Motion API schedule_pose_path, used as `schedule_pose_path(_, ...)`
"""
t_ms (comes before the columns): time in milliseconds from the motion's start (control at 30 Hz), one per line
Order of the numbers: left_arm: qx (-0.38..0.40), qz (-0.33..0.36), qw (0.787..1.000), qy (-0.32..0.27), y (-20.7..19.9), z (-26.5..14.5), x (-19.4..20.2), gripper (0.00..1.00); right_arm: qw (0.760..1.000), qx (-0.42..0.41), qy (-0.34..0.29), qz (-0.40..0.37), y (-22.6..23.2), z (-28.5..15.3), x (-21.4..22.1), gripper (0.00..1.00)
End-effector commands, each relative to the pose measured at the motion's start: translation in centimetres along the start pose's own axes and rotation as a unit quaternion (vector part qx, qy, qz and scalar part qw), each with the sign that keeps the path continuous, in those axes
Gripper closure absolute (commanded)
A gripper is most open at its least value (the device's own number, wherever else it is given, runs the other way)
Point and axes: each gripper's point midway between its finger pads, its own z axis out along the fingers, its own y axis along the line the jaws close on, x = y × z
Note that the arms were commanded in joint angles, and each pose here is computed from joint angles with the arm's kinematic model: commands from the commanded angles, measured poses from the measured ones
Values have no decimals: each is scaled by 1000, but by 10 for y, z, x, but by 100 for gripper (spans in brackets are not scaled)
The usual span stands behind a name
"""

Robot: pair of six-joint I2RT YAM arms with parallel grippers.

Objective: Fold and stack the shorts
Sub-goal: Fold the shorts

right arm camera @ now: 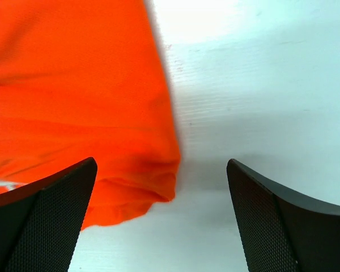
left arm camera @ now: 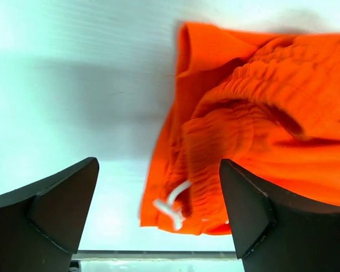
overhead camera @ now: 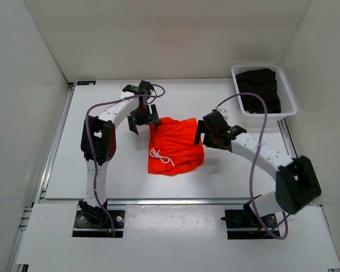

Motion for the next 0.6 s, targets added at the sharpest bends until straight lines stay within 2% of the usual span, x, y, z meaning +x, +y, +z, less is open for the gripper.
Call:
schedule_pose_path(0, 5, -32, 988, -152, 17, -116, -38, 0, 996, 14, -93, 2, -10, -55, -47, 0)
schedule_pose_path(100, 19, -43, 974, -221, 32, -178, -34, 0, 990, 29, -136, 18, -28, -95, -65, 0)
schedule_pose_path(167, 19, -43, 974, -222, 44, -188, -15, 0, 986, 40, -159, 32, -45, -123, -73, 0)
schedule_pose_path(200, 34, -47, 966, -252, 51, -213, -6, 0, 985, 44, -164, 34, -50, -130, -71, 0)
schedule_pose_path(233, 29, -46, 968, -244, 60, -207, 8, 0, 979, 57, -189, 55, -65, -147, -76, 0)
schedule_pose_path(300, 48, -61, 961, -267, 68, -218, 22, 0, 975, 80, -197, 72, -84, -161, -66, 0)
schedule_pose_path(333, 74, -66, 948, -301, 77, -243, 36, 0, 970, 77, -215, 84, -93, -175, -63, 0)
schedule_pose_path(400, 79, -80, 943, -312, 91, -233, 57, 0, 966, 99, -220, 91, -111, -186, -52, 0)
schedule_pose_path(433, 96, -90, 931, -340, 104, -249, 72, 0, 962, 99, -229, 107, -121, -193, -46, 0)
schedule_pose_path(467, 84, -91, 934, -335, 113, -237, 84, 0, 962, 98, -229, 112, -124, -198, -42, 0)
schedule_pose_path(533, 98, -101, 925, -354, 125, -243, 99, 0, 963, 102, -224, 108, -133, -198, -28, 0)
schedule_pose_path(567, 95, -101, 926, -350, 129, -240, 105, 0, 964, 104, -221, 107, -136, -200, -25, 0)
